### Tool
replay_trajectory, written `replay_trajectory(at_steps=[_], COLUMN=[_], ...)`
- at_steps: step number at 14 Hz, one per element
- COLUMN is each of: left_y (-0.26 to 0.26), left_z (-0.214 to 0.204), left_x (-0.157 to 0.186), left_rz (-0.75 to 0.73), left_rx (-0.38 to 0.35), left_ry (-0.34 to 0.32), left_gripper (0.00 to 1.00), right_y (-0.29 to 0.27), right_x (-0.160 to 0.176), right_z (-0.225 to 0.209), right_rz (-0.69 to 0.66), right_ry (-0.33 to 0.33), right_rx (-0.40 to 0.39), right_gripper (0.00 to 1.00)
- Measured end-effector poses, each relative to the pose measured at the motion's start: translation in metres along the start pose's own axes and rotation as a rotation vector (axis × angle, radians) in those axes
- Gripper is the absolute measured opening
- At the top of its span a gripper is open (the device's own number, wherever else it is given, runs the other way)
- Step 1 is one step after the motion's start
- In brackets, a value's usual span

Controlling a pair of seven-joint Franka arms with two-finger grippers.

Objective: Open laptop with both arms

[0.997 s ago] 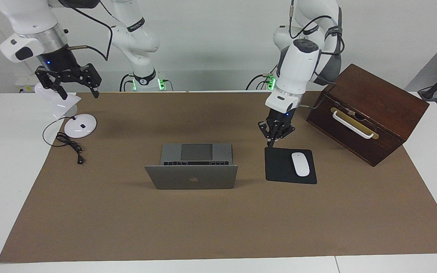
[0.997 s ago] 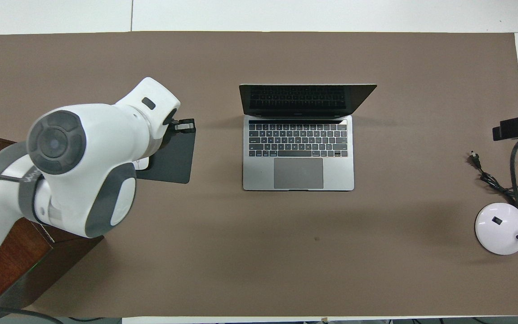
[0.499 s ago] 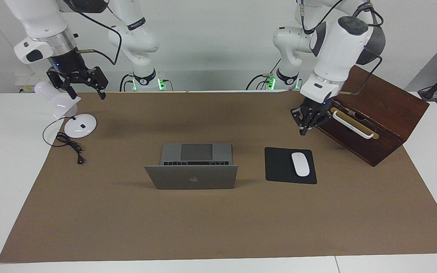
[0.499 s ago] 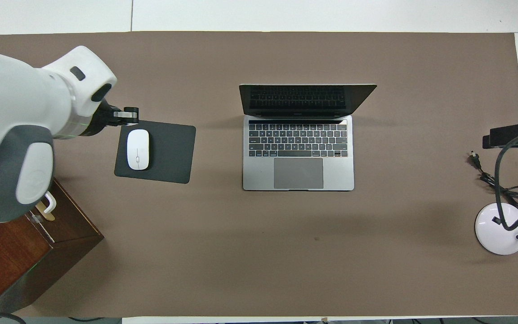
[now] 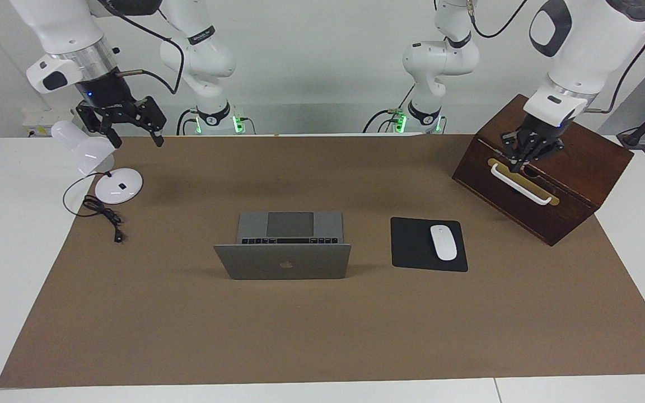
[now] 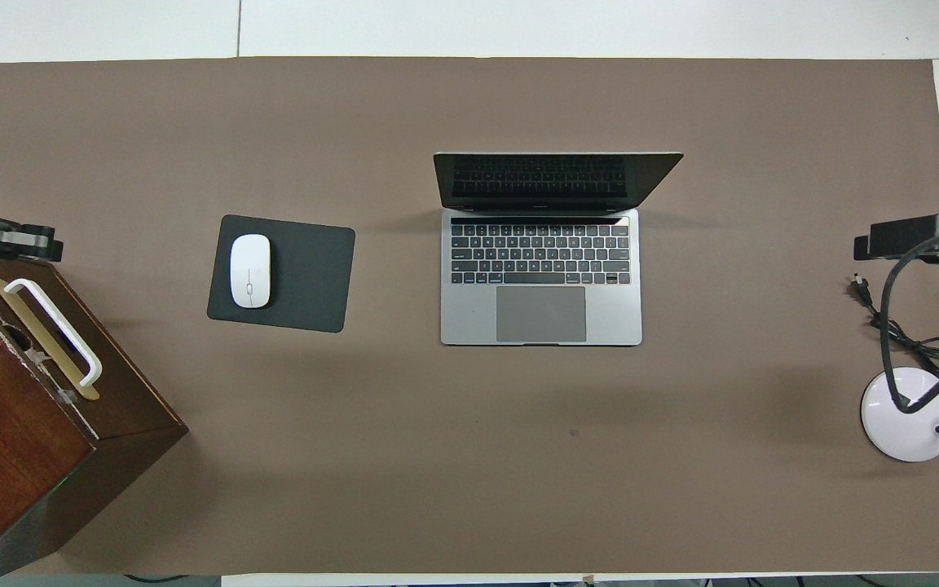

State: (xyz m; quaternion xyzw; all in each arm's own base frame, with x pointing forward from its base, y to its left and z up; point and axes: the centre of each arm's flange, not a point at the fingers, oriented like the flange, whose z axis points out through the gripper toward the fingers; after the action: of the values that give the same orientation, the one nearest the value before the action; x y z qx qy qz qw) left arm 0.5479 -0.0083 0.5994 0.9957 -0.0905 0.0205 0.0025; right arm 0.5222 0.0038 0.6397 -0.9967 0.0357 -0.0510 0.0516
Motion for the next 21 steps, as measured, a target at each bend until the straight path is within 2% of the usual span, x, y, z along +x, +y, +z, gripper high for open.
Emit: replay_trajectory(at_steps=[4, 6, 7, 10, 13, 15, 21], left_y=[-0.010, -0.014, -0.015, -0.024, -0.025, -0.017, 0.009], left_z=[0.000, 0.001, 0.001, -0.001, -0.003, -0.005, -0.006], left_x=[-0.006, -0.008, -0.009, -0.011, -0.012, -0.011, -0.006], left_rz=[-0.007, -0.014, -0.017, -0.034, -0.040, -0.078, -0.146], left_rx=[0.023, 0.021, 0.021, 0.023, 0.023, 0.025, 0.027], left_ry=[-0.029, -0.042, -0.041, -0.037, -0.033, -0.026, -0.020], left_gripper=[0.01, 0.01, 0.07, 0.42, 0.74, 0.99, 1.00], right_y=[-0.020, -0.006, 0.005, 0.024, 0.019, 0.018, 0.018], right_x=[-0.002, -0.001, 0.000, 0.001, 0.003, 0.004, 0.008], right_z=[0.000, -0.002, -0.002, 0.000, 0.012, 0.017, 0.010], right_rz=[-0.047, -0.039, -0.041, -0.056, -0.069, -0.072, -0.075], right_ry=[0.002, 0.003, 0.004, 0.000, -0.022, -0.040, -0.076], right_rx=[0.016, 0.038, 0.035, 0.006, -0.015, -0.023, -0.039], right_gripper=[1.00, 1.00, 1.00, 1.00, 1.00, 1.00, 1.00])
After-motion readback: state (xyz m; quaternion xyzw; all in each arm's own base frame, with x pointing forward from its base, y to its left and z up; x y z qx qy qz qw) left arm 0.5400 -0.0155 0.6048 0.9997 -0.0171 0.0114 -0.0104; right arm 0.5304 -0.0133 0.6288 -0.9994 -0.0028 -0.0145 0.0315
